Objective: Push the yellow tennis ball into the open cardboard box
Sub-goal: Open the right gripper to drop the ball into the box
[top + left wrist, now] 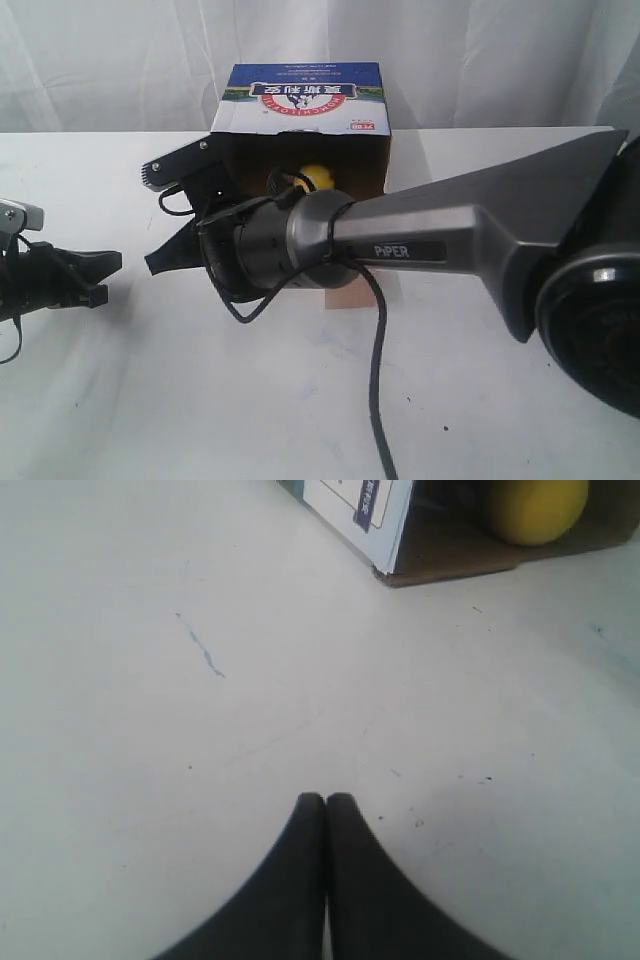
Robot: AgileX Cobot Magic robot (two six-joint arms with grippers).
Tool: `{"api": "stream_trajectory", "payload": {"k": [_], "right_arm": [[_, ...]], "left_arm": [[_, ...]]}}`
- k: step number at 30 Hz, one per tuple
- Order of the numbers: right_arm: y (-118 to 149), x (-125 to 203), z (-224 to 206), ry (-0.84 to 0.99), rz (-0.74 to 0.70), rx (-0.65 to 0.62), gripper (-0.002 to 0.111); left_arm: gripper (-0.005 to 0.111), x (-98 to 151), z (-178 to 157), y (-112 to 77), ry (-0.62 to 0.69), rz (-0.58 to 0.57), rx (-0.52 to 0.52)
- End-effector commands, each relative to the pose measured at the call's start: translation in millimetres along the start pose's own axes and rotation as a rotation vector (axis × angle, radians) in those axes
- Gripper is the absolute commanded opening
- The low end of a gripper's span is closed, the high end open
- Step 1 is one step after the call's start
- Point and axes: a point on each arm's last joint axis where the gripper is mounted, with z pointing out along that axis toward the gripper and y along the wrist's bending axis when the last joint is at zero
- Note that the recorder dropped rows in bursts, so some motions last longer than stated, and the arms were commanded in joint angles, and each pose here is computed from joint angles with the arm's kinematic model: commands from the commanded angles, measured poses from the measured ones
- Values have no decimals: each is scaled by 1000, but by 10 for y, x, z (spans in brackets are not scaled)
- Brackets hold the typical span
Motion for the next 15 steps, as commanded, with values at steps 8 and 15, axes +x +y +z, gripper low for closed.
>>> {"api": "stream_trajectory", "payload": {"k": [8,15], "right_arm": [[-54,-341,-419,-89,-85,77,0],[-555,-500,-964,-136,-165,63,0]], "left_arm": [[0,-40,-5,42,-30,-26,-44],[0,-111,-332,197,-136,-120,-345]]}}
